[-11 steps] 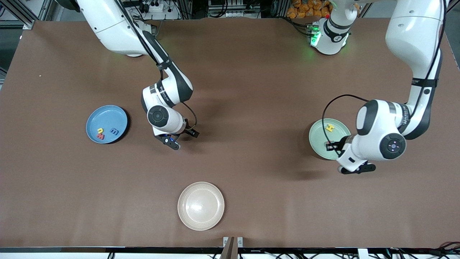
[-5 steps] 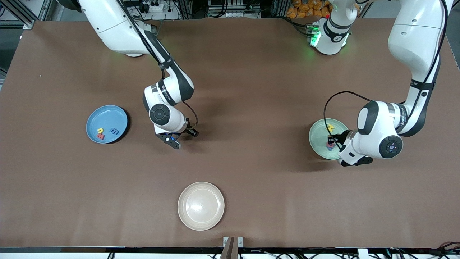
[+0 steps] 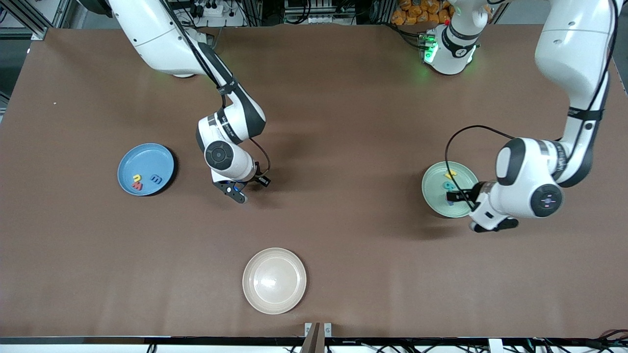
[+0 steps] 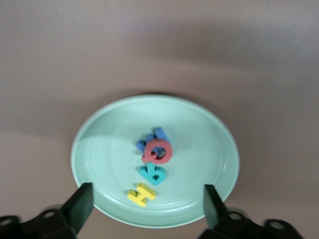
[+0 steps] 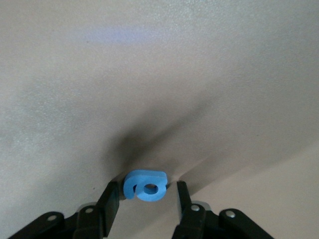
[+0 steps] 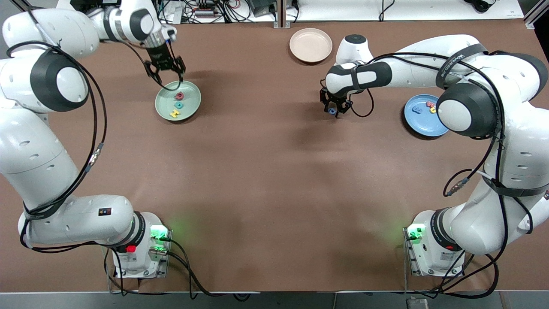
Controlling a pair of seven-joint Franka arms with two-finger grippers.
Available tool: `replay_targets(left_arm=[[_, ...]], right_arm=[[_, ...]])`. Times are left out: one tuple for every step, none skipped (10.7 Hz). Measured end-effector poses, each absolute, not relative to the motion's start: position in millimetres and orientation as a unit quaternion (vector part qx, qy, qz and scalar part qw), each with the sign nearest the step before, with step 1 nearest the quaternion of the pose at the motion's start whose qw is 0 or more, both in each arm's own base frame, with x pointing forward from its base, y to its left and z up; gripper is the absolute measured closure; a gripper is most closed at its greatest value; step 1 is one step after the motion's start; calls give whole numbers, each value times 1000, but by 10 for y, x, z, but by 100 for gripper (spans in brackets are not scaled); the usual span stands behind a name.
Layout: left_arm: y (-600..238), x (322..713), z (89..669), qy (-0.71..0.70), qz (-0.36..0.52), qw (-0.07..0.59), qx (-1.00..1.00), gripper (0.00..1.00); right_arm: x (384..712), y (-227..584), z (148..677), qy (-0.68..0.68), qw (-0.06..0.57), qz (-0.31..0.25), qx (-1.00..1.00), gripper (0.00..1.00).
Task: Sort upper and lower case letters into plates
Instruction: 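Carry the k to the green plate while the right gripper grasps blue a, then release the k on the green plate while the right gripper carries a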
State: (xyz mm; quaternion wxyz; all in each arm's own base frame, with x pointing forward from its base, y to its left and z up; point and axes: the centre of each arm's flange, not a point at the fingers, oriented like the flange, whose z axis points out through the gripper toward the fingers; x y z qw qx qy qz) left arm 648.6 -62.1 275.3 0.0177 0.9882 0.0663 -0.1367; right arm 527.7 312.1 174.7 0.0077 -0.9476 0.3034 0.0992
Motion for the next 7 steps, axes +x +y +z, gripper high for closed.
replay_targets(left_arm=[[-603, 6554, 2956, 68, -123, 19, 990, 0], [-600, 6589, 3135, 68, -109, 19, 991, 0], [-597, 6604, 3319, 68, -96, 19, 993, 0], [-586, 6609, 3516, 69, -81, 19, 994, 0], [-550, 6605, 3737, 71, -64, 18, 995, 0], [-484, 6591, 3965, 76, -48, 17, 996, 0], [-404, 6567, 4195, 82, -31, 17, 996, 0]], right_arm=[[5281, 3125, 1753, 303, 9, 97, -948, 52], [5285, 3135, 1764, 303, 11, 96, -948, 64], [5284, 3134, 1763, 303, 11, 96, -948, 63], [5284, 3134, 1763, 303, 11, 96, -948, 63], [5284, 3134, 1763, 303, 11, 96, -948, 63], [5283, 3132, 1763, 303, 10, 97, -948, 63], [5287, 3117, 1768, 303, 4, 103, -947, 63]])
